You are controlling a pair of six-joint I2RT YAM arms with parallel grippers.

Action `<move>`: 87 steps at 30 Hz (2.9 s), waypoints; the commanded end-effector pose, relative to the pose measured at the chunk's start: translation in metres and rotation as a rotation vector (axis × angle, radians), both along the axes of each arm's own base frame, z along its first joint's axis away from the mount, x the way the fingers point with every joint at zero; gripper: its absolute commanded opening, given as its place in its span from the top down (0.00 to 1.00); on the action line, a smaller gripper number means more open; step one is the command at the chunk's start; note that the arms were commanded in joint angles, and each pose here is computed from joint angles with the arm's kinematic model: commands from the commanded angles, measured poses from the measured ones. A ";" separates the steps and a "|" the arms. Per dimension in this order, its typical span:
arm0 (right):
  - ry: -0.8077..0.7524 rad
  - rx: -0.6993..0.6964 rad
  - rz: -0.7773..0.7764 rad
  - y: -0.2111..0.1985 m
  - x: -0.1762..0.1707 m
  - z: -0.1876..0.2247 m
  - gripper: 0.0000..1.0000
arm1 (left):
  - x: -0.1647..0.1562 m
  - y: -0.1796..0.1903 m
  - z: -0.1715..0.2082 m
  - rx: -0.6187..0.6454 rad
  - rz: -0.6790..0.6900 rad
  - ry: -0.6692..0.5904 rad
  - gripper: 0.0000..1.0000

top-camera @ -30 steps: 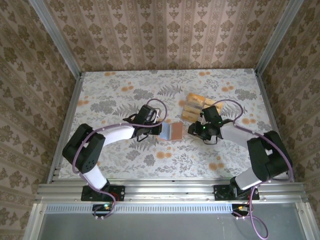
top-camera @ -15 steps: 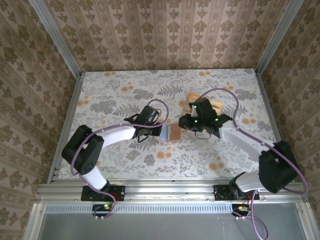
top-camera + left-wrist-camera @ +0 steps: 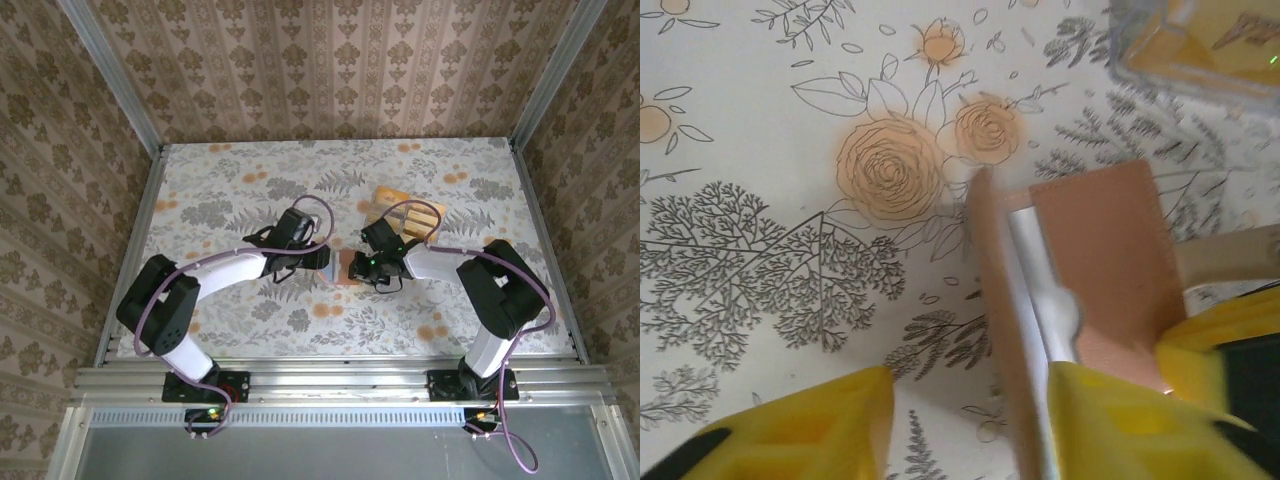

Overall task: Put the credit cards into the card holder
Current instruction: Open the card holder at the center of the table.

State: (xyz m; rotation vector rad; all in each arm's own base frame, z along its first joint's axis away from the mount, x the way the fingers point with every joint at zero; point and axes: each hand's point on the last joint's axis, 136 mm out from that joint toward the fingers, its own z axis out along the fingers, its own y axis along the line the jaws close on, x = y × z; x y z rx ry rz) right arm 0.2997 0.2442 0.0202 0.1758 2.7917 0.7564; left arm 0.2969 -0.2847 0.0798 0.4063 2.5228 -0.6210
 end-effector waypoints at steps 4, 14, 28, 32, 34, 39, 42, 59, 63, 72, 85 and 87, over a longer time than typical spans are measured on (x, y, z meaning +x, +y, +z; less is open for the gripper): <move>0.019 -0.039 -0.033 -0.010 -0.002 -0.020 0.87 | 0.007 0.001 0.012 -0.189 0.040 0.032 0.51; 0.032 -0.051 -0.039 -0.014 -0.005 -0.028 0.87 | 0.011 0.004 0.014 -0.234 0.055 0.033 0.53; 0.040 -0.057 -0.045 -0.017 -0.004 -0.032 0.87 | 0.016 -0.002 0.022 -0.286 0.055 0.018 0.69; 0.042 -0.058 -0.046 -0.018 -0.004 -0.033 0.87 | 0.017 -0.004 0.022 -0.292 0.050 0.018 0.76; 0.044 -0.057 -0.045 -0.018 -0.004 -0.034 0.87 | 0.018 -0.005 0.022 -0.293 0.048 0.024 0.79; 0.045 -0.058 -0.047 -0.018 -0.004 -0.034 0.87 | 0.018 -0.006 0.018 -0.280 0.044 0.033 0.81; 0.049 -0.060 -0.047 -0.019 -0.005 -0.036 0.87 | 0.018 -0.005 0.012 -0.263 0.043 0.039 0.81; 0.060 -0.064 -0.047 -0.020 -0.005 -0.040 0.87 | 0.016 -0.006 0.016 -0.312 0.041 0.017 0.83; 0.063 -0.064 -0.046 -0.020 -0.005 -0.042 0.87 | 0.016 -0.010 0.023 -0.351 0.033 0.010 0.85; 0.071 -0.067 -0.041 -0.019 -0.004 -0.044 0.88 | 0.015 -0.022 0.036 -0.448 0.001 0.002 0.97; 0.040 -0.081 -0.044 -0.037 0.005 -0.018 0.65 | 0.015 0.008 0.011 -0.258 0.114 0.033 1.00; 0.018 -0.083 -0.064 -0.050 0.008 -0.003 0.64 | 0.014 0.012 0.010 -0.232 0.119 0.027 1.00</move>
